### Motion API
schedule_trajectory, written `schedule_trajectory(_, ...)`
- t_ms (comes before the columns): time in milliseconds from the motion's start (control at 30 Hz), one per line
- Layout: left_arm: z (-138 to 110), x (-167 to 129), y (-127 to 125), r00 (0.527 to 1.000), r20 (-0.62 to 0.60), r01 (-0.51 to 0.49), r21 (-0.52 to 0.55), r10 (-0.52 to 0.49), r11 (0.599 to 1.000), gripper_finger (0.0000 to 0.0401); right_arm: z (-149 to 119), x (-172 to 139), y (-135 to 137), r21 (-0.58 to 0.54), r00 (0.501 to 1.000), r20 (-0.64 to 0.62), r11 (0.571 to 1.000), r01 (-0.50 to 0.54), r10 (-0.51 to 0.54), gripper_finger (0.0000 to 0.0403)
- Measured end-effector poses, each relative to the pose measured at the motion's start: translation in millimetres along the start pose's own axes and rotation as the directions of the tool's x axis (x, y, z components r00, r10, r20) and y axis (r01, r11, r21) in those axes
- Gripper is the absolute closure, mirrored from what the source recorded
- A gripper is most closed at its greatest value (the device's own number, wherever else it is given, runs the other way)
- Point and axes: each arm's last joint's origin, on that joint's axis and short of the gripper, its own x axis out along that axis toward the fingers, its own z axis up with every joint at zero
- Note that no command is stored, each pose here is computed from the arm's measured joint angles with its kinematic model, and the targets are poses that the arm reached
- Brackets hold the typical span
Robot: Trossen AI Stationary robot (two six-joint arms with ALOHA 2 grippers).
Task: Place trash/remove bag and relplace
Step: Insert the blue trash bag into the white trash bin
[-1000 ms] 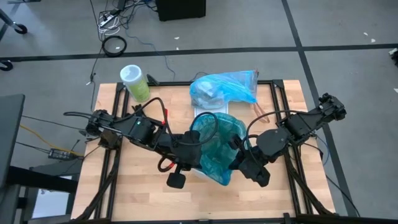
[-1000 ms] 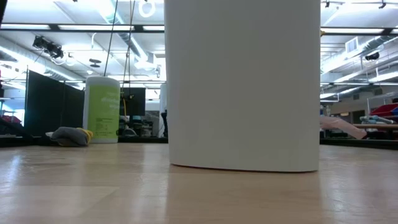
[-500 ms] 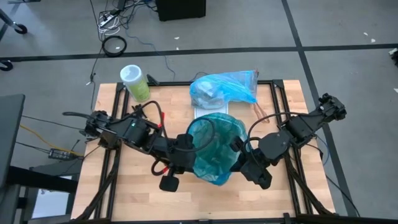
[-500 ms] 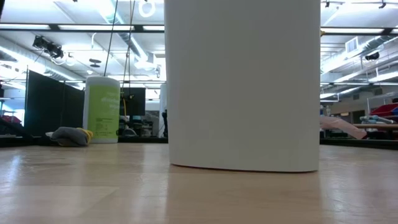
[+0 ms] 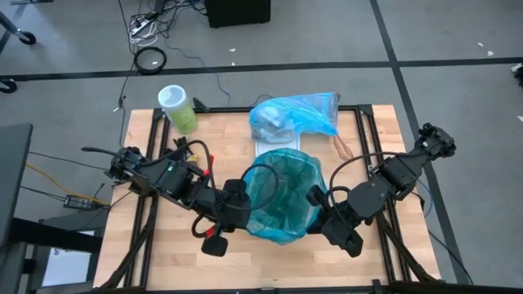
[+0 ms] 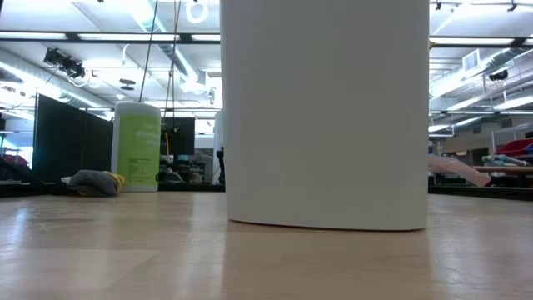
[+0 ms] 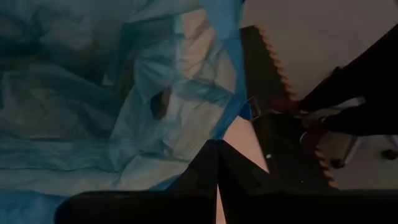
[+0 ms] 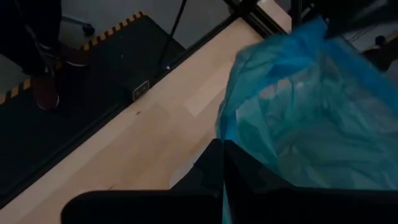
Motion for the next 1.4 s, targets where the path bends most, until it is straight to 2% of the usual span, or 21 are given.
schedule_trajectory(333,-3,1,-7,0.999,-0.002,-0.043,-0.031,0.043,0.999,0.0392,-6,-3,11,0.006,1.0,0.016,1.0,0.023,-0.023,0.0403)
schedule_trajectory(733,-6,8,-15,0.996,-0.022,-0.089,-0.005,0.088,0.996,0.0392,-35,27,6,0.042,0.996,-0.065,0.997,0.067,-0.064,0.0403)
schedule_trajectory(1200,-28,54,-13,0.968,-0.164,-0.184,0.037,0.188,0.982,0.0392,-38,32,7,0.038,0.995,-0.068,0.996,0.077,-0.074,0.0403)
schedule_trajectory(1400,-25,57,-11,0.953,-0.111,-0.277,0.054,0.281,0.959,0.0392,-38,32,6,0.033,0.993,-0.063,0.994,0.1,-0.098,0.0403)
